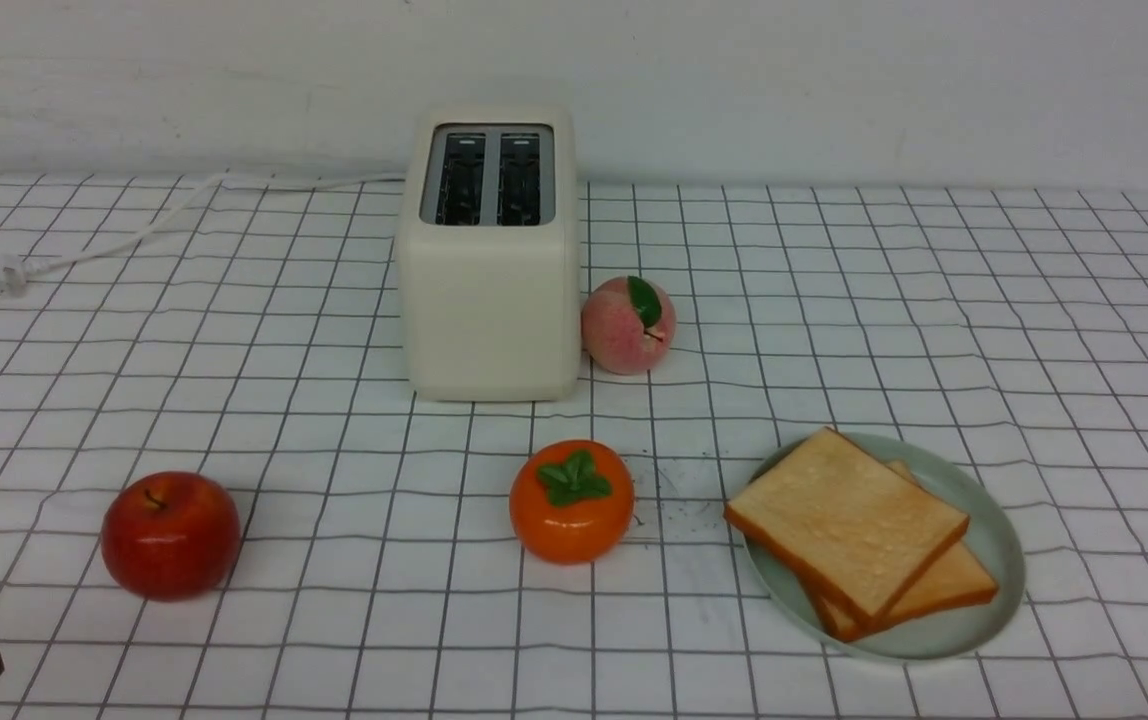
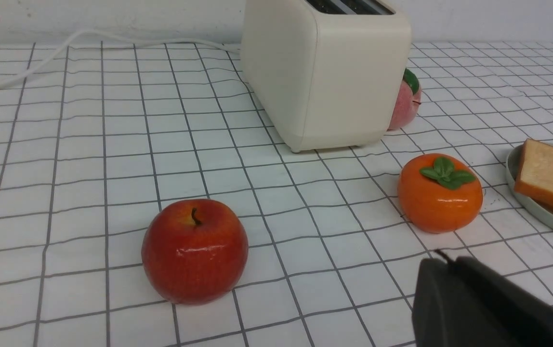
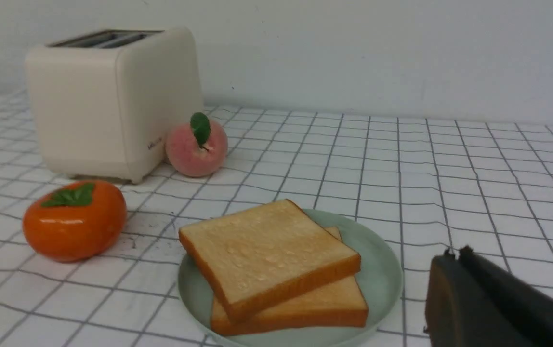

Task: Take toasted bread from bread machine on white checkered table place on plate.

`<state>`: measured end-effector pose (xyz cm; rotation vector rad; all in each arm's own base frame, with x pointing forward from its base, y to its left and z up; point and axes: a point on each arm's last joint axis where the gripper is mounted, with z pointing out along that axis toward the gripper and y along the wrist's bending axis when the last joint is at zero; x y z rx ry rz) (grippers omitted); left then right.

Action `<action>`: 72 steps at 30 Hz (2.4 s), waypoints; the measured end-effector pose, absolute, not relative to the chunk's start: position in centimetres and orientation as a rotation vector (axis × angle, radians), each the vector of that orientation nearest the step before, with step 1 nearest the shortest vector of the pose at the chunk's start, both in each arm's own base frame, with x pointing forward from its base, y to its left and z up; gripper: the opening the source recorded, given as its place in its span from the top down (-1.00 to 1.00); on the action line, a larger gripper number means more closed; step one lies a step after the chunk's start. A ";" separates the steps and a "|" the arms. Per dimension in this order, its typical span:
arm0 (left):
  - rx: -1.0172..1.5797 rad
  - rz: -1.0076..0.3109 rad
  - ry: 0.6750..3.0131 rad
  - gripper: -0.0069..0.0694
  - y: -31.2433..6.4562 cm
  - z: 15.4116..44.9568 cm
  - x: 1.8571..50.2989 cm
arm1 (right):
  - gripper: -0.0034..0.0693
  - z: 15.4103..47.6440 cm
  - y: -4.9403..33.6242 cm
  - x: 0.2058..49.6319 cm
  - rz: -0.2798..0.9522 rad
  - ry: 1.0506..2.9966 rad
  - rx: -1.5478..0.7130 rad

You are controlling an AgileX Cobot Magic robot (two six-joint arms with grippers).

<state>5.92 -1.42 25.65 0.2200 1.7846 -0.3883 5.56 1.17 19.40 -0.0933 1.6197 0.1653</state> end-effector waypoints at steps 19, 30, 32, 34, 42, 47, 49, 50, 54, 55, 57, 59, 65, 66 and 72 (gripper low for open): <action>0.218 -0.385 1.788 0.79 -1.4 25.6 5.9 | 0.95 17.3 0.4 5.2 0.169 1.883 0.066; 0.218 -0.385 1.788 0.77 -1.4 25.6 5.9 | 0.93 17.3 0.5 5.2 0.190 1.884 0.075; 0.218 -0.385 1.788 0.77 -1.4 25.6 5.9 | 0.93 17.3 0.5 5.2 0.190 1.884 0.075; 0.218 -0.385 1.788 0.77 -1.4 25.6 5.9 | 0.93 17.3 0.5 5.2 0.190 1.884 0.075; 0.219 -0.385 1.789 0.77 -1.4 25.6 5.9 | 0.91 17.3 0.5 5.2 0.191 1.885 0.076; 0.219 -0.383 1.789 0.76 -1.4 25.6 5.9 | 0.90 17.3 0.5 5.2 0.191 1.885 0.076; 0.224 -0.374 1.784 0.76 -1.4 25.6 5.9 | 0.90 17.3 0.5 5.2 0.191 1.885 0.076; 0.221 -0.376 1.787 0.76 -1.4 25.6 5.9 | 0.90 17.3 0.5 5.2 0.191 1.885 0.076; 0.192 -0.499 1.816 0.81 -1.9 25.4 5.6 | 0.90 17.3 0.5 5.2 0.191 1.885 0.076; 0.198 -0.498 1.811 0.82 -1.9 25.4 5.6 | 0.90 17.3 0.5 5.2 0.191 1.885 0.076; 0.245 -0.554 1.783 0.85 -2.4 25.5 5.4 | 0.90 17.3 0.5 5.2 0.191 1.885 0.076; 0.295 -0.544 1.740 0.85 -2.7 25.6 5.3 | 0.89 17.3 0.5 5.2 0.191 1.885 0.076; 0.127 -0.440 1.672 0.85 -2.2 24.8 6.0 | 0.87 17.3 0.5 5.2 0.191 1.885 0.076; 0.072 -0.417 1.668 0.85 -1.9 24.4 6.1 | 0.87 17.3 0.5 5.2 0.191 1.885 0.076; -0.216 -0.291 1.655 0.85 -0.4 22.0 6.8 | 0.86 17.3 0.5 5.2 0.191 1.885 0.076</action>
